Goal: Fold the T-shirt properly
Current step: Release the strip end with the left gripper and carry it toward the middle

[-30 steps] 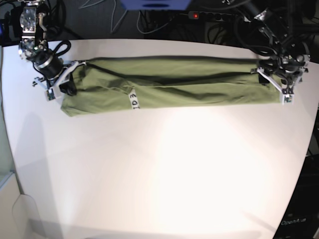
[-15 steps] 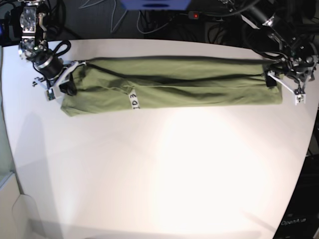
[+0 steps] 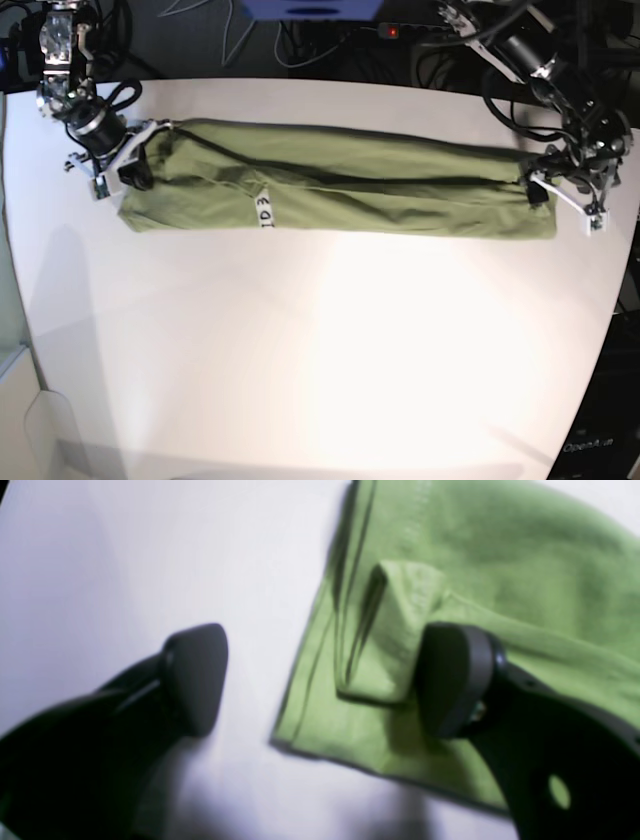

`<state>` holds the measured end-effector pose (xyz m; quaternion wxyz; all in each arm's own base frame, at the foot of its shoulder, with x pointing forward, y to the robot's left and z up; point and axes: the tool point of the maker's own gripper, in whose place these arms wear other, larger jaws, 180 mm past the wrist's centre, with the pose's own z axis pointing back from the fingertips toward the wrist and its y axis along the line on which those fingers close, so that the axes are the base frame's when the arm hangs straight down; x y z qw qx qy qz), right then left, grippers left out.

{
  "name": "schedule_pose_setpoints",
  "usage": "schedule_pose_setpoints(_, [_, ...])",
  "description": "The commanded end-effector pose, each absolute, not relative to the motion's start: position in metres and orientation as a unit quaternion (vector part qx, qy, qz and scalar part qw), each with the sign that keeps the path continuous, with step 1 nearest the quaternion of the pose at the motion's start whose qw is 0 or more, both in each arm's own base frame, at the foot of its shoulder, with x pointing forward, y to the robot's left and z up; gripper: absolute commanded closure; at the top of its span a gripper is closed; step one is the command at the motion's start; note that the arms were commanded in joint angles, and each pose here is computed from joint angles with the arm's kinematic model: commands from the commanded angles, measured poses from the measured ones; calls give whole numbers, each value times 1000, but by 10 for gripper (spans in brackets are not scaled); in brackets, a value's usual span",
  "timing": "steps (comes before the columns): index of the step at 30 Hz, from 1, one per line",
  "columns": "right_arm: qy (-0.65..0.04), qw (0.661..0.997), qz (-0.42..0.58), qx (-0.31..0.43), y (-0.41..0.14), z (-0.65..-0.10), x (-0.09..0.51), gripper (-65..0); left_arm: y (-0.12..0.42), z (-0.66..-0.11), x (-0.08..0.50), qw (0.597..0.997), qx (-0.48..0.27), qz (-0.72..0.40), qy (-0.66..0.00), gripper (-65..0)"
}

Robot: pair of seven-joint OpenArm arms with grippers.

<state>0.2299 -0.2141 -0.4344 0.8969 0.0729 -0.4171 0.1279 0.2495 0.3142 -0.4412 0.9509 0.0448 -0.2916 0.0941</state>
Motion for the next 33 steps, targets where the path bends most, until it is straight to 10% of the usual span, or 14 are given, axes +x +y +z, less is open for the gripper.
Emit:
schedule_pose_setpoints(1, [-406, 902, 136, 63, -221, -435, 226, 0, 301, -457, 238, 967, 37, 71, -243, -514])
schedule_pose_setpoints(12, [-406, 902, 136, 63, -221, -435, 226, 0, 289, -465, 247, 969, 18, 61, -237, -3])
schedule_pose_setpoints(22, [-406, 901, 136, 63, -221, -435, 226, 0, 314, -370, 287, 931, 114, 30, -345, -23])
schedule_pose_setpoints(33, [-408, 901, 137, 63, -220, -434, 229, 0, 201, -325, 324, 902, 158, -152, -371, -23])
